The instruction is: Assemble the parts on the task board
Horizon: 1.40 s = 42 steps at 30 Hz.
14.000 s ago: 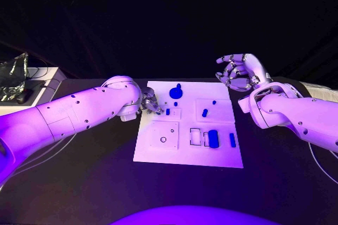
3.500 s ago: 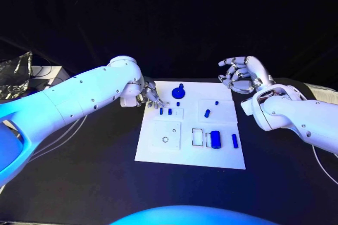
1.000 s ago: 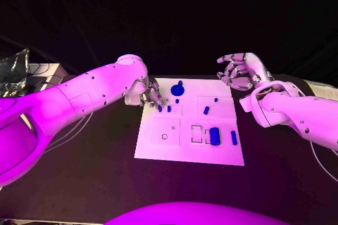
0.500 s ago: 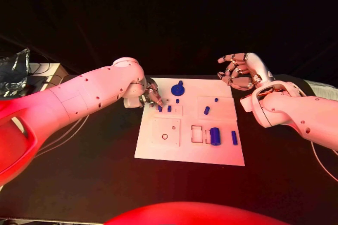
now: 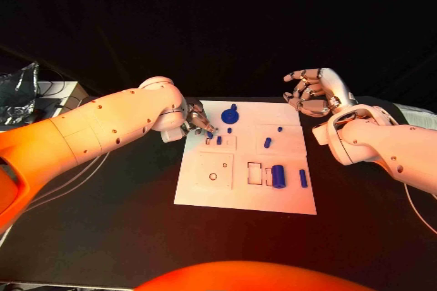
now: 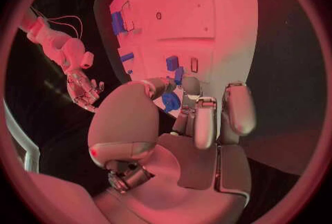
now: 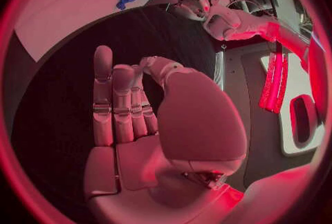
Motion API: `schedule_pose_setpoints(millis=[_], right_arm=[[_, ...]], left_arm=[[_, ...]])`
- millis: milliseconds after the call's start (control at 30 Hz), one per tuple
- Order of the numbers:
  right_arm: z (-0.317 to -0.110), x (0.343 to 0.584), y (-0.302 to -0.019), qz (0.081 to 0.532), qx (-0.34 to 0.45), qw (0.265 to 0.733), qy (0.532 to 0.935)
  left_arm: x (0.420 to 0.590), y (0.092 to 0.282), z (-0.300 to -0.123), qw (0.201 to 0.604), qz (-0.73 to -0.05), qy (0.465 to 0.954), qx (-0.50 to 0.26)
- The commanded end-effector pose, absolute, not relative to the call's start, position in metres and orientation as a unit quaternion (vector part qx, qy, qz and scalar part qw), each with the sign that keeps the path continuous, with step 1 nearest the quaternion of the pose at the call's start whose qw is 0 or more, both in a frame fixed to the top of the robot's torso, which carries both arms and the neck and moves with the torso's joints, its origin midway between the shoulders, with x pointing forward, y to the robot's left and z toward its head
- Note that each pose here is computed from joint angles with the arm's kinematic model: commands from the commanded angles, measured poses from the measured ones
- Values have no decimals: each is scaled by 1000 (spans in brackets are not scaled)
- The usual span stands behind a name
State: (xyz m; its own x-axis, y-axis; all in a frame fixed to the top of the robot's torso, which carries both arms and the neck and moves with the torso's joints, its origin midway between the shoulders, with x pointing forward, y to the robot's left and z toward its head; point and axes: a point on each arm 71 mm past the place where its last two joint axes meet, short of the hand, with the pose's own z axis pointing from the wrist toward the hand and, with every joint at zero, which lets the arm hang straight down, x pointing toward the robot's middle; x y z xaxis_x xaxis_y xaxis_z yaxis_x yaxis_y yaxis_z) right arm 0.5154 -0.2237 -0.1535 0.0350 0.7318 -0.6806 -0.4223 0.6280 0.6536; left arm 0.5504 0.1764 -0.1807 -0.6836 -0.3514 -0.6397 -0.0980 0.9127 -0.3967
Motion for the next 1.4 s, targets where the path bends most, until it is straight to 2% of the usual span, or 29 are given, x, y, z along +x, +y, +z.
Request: schedule_pose_setpoints(millis=[33,433,933,1400], right_arm=[[-153,515,-223,412,132,705,563],[-153,515,-226,410,133,706,562],[-153,515,-228,409,133,708,560],[-154,514,-230,408,133,708,561]], left_arm=[[549,174,-177,396,-188,888,-139],[539,178,-174,447,-178,869,-115],[515,189,-194,524,-179,826,-104],[508,182,-203,547,-192,810,-91]])
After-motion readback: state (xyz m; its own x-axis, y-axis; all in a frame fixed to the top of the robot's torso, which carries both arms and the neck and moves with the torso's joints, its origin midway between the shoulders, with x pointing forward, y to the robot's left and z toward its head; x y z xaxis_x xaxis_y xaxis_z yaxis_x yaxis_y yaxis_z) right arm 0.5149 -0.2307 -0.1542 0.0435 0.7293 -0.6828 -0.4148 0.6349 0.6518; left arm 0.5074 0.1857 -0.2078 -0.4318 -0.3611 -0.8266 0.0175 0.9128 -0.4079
